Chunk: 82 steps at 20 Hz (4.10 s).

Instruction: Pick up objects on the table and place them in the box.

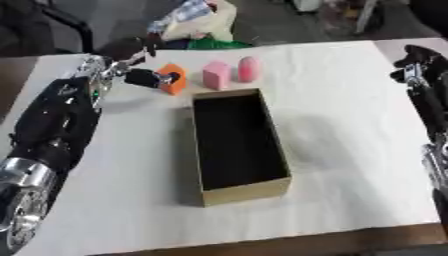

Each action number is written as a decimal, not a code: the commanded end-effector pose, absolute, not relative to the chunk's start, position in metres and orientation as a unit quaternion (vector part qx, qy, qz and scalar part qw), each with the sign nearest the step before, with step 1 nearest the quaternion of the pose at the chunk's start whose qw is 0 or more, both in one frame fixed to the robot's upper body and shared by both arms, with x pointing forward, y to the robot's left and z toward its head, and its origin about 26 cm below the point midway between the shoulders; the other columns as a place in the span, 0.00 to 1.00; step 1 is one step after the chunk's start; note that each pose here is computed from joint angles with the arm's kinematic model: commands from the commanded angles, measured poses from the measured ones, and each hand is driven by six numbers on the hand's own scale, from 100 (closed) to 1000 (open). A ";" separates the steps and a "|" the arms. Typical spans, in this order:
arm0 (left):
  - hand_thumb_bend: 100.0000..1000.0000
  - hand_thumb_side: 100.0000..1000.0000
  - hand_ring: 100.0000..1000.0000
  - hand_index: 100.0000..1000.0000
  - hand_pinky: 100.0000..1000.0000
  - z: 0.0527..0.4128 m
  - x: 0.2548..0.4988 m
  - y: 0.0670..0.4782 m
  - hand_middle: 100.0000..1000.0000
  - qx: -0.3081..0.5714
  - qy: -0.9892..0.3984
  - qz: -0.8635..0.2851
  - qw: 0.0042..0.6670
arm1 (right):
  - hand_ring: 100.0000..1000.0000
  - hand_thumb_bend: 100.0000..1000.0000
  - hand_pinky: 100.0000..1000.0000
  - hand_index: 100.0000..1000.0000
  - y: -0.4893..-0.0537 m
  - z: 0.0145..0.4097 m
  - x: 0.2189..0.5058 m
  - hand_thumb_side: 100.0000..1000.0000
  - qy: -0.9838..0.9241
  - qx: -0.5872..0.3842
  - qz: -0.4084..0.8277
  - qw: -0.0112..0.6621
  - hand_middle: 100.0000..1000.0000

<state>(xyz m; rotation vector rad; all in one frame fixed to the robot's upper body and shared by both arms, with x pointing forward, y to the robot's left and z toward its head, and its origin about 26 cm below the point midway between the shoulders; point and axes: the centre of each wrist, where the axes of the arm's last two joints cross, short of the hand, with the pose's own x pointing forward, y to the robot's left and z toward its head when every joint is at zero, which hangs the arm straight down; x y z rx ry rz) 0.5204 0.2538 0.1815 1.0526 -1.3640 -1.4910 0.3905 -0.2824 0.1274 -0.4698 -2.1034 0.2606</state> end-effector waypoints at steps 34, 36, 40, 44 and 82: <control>0.29 0.82 0.60 0.98 0.61 0.172 0.519 0.257 0.63 0.463 -0.553 -0.549 0.422 | 0.57 0.00 0.64 0.80 -0.282 0.142 0.395 0.76 -0.868 -0.181 0.104 0.451 0.56; 0.26 0.80 0.59 0.97 0.61 0.173 0.519 0.256 0.63 0.466 -0.560 -0.542 0.420 | 0.57 0.00 0.64 0.80 -0.282 0.142 0.395 0.77 -0.868 -0.181 0.103 0.451 0.56; 0.20 0.74 0.56 0.93 0.61 0.171 0.519 0.253 0.59 0.470 -0.571 -0.532 0.412 | 0.57 0.00 0.64 0.80 -0.283 0.142 0.396 0.77 -0.868 -0.180 0.101 0.451 0.56; 0.09 0.62 0.52 0.84 0.60 0.169 0.519 0.252 0.54 0.467 -0.582 -0.527 0.406 | 0.57 0.00 0.64 0.80 -0.283 0.142 0.396 0.77 -0.868 -0.179 0.099 0.452 0.56; 0.00 0.38 0.48 0.77 0.58 0.235 0.502 0.197 0.48 0.267 -0.697 -0.643 0.173 | 0.58 0.00 0.65 0.81 -0.285 0.129 0.389 0.75 -0.859 -0.189 0.104 0.464 0.56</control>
